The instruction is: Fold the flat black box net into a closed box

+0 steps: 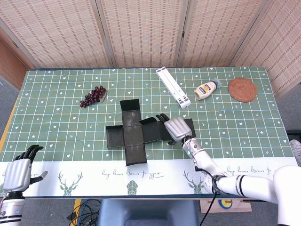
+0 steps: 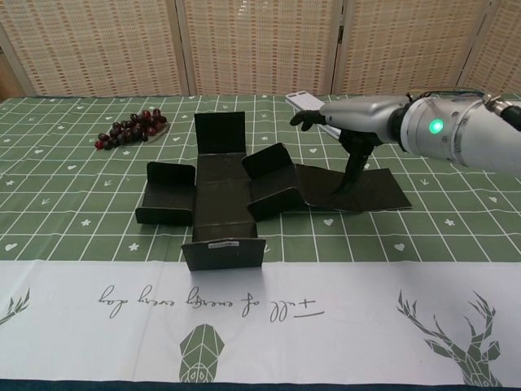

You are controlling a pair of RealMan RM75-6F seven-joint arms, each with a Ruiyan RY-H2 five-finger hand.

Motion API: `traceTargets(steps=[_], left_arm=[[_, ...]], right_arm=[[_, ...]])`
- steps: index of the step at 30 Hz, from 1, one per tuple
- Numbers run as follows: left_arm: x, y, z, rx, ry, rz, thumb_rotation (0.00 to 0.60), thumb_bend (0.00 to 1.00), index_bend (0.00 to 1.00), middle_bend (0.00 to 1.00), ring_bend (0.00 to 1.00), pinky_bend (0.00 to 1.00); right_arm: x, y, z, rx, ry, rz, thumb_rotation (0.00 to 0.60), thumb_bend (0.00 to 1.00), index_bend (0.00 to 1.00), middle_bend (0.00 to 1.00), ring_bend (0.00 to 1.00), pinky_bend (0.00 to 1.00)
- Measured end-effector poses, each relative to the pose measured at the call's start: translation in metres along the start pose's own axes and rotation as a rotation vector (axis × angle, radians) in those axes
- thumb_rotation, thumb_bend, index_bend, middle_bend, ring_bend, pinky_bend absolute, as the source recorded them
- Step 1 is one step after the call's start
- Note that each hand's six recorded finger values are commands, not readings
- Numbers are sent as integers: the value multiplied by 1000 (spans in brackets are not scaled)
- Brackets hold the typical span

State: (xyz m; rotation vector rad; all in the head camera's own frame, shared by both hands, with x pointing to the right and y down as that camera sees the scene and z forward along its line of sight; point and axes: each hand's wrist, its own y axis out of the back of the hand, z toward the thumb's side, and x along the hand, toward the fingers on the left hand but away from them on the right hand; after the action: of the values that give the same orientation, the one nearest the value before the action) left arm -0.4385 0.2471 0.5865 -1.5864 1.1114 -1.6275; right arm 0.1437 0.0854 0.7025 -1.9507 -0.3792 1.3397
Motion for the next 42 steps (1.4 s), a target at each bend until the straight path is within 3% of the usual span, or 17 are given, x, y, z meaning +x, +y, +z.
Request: traceTargets(steps=[7,26,34,38,42], left_arm=[[-1,-2,1,0,-1,-8,600,76,225,204,293,368],[0,-4,-3,-1,5,-15,600,75,225,203,293,363],[0,-3,-5,0,12,-10,600,76,225,203,293,360],[1,-3,-6,-4,12,-6,600,75,234,203,293,360],[8,-4,2,2,-25,-2,600,76,258,203,296,360]], right_arm=[[-7,-16,-12,52,-61,103,600,132,0,21,740,919],[-41,-37,-12,67,-149,168,600,139,0,55,740,919],[-52,-37,-4,49,-136,189,600,302,20,168,745,919],[-55,-33,0,44,-122,177,600,406,160,253,765,919],[-54,-28,2,18,-109,154,600,420,222,293,776,920]])
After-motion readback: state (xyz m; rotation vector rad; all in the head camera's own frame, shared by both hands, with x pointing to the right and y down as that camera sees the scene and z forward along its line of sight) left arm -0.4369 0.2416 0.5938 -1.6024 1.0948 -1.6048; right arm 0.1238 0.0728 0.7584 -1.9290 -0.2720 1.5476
